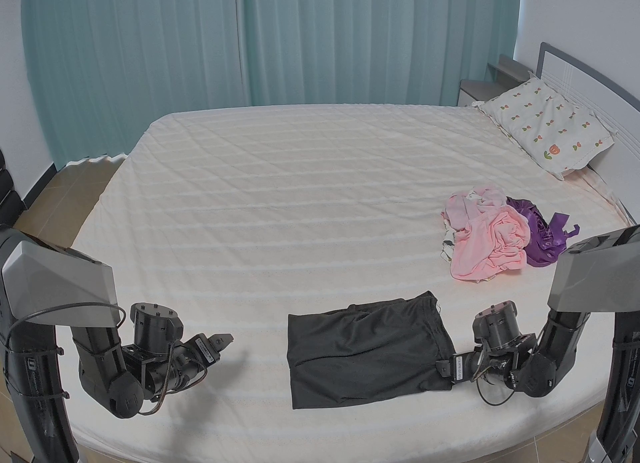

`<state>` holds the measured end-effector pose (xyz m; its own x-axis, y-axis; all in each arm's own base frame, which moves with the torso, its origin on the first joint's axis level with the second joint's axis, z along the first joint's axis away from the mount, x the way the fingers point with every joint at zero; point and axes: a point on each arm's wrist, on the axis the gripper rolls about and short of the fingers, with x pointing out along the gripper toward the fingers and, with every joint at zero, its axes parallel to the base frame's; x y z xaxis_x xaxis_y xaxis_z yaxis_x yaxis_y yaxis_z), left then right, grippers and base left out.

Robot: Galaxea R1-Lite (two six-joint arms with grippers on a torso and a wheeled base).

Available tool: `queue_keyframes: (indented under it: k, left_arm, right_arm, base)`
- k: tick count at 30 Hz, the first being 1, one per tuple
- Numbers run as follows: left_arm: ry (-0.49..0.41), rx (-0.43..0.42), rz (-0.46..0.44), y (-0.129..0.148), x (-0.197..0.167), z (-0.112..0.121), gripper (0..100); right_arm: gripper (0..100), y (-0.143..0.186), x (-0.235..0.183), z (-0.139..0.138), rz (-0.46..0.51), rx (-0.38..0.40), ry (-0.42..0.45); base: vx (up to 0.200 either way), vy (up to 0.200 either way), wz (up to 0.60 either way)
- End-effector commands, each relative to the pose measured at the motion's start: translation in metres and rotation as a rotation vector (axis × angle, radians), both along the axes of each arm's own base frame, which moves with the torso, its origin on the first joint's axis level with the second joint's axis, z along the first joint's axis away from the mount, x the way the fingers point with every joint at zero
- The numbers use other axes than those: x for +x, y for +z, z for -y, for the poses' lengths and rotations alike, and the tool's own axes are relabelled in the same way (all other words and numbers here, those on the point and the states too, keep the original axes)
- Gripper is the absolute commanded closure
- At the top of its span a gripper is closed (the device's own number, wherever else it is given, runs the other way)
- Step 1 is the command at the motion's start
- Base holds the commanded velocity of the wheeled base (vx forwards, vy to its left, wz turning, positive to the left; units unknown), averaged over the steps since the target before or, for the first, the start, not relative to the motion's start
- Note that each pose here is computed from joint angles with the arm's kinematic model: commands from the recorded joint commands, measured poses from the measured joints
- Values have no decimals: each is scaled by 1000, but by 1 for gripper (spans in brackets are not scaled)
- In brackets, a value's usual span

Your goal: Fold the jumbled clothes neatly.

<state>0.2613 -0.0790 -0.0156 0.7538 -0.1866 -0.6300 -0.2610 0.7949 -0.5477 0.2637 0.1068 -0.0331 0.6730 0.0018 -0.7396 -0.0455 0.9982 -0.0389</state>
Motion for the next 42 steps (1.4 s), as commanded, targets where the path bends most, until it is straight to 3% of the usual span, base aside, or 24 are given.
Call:
queue_keyframes:
  k: [1,7,16,22,28,34,41,42]
  left_arm:
    - [0,1,-2,0,0,0,0]
    - [2,0,0,0,0,0,0]
    - [1,1,-6,-2,0,0,0]
    - [1,1,-6,-2,0,0,0]
    - [-1,1,-8,-2,0,0,0]
    - [-1,0,-8,-2,0,0,0]
    - [0,-1,-5,-2,0,0,0]
    - [-1,1,-5,-2,0,0,0]
  right_arm:
    - [0,5,-14,22,-30,-15,-42]
    - [0,5,-29,32,-65,-19,-46]
    - [0,38,3,27,215,178,5]
    - [0,42,34,26,267,292,1]
    - [0,20,66,15,272,363,-33]
    - [0,-11,92,-6,215,435,-66]
    - [0,-17,115,-14,219,480,-101]
    - [100,-17,115,-14,217,481,-103]
  base:
    - [0,0,0]
    - [0,0,0]
    - [0,0,0]
    - [0,0,0]
    - [0,0,0]
    - [0,0,0]
    - [0,0,0]
    - [0,0,0]
